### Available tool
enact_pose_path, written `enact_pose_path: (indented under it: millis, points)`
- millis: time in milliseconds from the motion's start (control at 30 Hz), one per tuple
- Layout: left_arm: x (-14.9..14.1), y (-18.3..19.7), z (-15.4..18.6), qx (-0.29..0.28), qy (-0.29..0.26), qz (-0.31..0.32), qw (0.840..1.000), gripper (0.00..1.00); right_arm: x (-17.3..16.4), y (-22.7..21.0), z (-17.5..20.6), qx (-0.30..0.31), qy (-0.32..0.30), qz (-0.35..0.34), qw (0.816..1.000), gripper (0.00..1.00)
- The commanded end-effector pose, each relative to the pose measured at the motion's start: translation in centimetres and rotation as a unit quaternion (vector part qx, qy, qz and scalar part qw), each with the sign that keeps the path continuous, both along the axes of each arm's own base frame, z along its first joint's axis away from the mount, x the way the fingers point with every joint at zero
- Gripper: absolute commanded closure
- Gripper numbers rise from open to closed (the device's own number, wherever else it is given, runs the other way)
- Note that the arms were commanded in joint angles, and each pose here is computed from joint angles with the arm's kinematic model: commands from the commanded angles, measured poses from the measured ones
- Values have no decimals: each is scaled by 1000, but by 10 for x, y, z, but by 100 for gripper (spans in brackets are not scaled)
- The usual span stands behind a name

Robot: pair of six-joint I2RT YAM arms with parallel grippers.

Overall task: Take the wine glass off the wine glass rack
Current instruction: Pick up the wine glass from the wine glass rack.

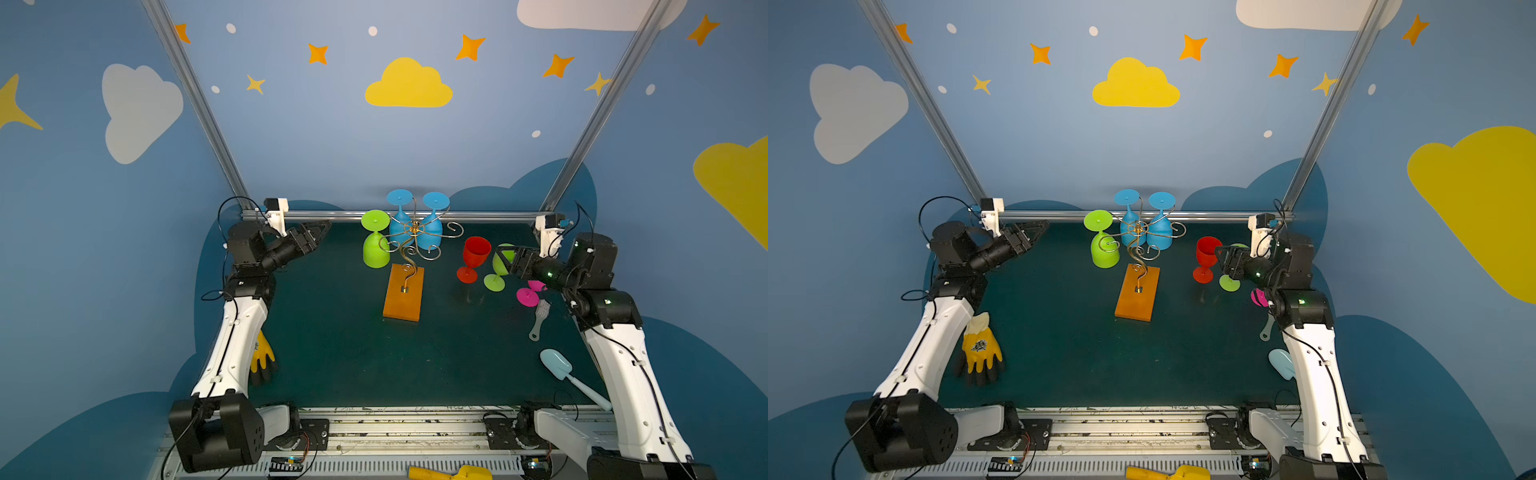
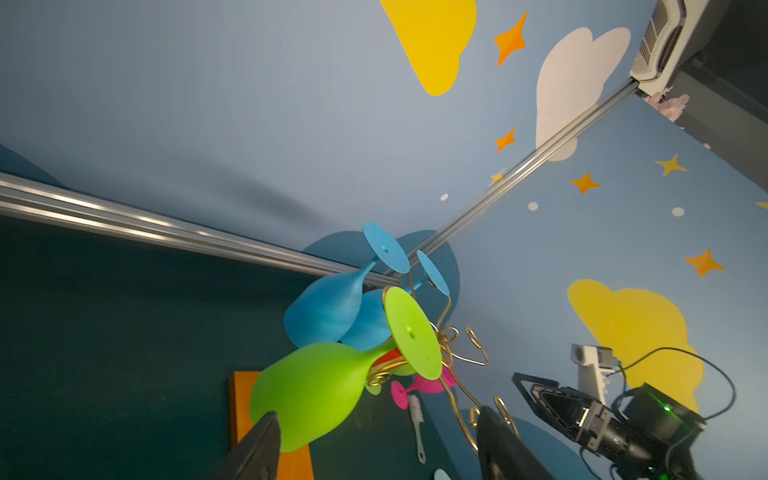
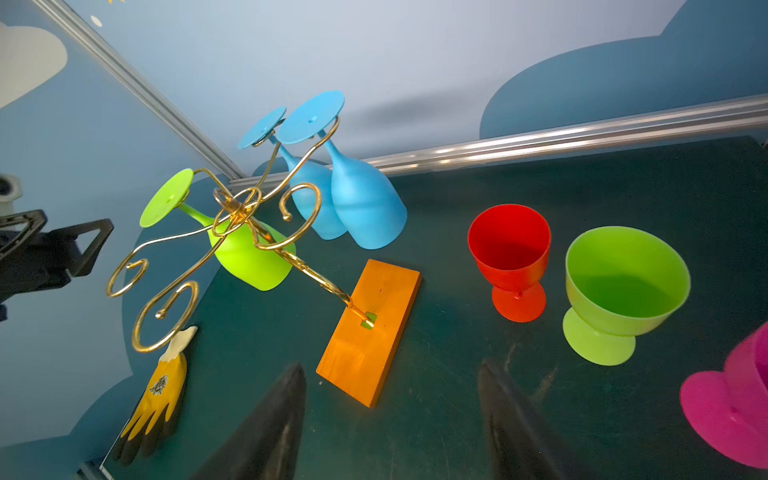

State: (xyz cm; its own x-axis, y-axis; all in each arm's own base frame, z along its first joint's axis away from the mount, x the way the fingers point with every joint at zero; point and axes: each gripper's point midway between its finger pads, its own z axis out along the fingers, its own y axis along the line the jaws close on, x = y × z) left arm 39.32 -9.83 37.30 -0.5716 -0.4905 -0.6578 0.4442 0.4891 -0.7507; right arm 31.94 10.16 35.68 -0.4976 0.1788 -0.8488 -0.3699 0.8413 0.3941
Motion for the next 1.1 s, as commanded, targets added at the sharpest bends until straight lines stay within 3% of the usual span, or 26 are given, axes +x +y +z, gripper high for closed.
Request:
enact_pose_path:
  millis: [0, 567, 1067]
  points:
    - [-5, -23, 2, -18, 21, -64, 998, 29, -4, 7, 11, -11, -36, 8, 999, 34]
    - [26, -83, -5, -23, 47, -144, 988, 45, -18, 32, 6, -11, -35, 43, 998, 34]
    - [38, -90, -8, -26, 63, -149, 986, 65, -21, 38, 6, -14, -36, 53, 998, 34]
